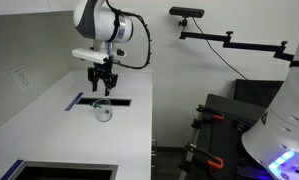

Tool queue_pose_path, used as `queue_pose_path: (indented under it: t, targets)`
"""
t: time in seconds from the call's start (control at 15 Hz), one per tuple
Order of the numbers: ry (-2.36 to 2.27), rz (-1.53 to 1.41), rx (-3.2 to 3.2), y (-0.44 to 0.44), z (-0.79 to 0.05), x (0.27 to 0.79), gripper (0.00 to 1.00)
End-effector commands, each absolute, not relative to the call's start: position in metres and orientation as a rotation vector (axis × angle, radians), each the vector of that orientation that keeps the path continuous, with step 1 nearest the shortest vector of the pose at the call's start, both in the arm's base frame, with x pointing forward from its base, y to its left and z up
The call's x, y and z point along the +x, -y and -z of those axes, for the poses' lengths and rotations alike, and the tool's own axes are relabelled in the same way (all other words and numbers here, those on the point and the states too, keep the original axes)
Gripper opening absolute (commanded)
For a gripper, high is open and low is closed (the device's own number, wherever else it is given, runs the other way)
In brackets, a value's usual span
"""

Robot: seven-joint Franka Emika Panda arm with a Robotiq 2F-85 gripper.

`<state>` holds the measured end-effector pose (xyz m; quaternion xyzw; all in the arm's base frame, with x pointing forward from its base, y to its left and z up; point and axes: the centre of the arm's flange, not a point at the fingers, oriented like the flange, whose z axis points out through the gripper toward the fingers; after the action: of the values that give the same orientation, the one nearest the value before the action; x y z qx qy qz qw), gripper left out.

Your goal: Pick the marker from the cup and put it on the counter

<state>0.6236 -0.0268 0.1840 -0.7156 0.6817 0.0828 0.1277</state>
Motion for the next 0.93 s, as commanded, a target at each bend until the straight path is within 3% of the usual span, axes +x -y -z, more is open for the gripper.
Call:
queue_pose_path:
  t: [0.0, 0.27, 0.87]
  targets:
    - [-2.049, -0.318, -1.999, 0.035, -0.166, 0.647, 0.68]
    - [-2.078, -0.355, -1.967, 0.040, -0.150, 0.651, 0.44]
    - [-2.122, -0.428, -1.938, 0.037, -0.125, 0.661, 0.36]
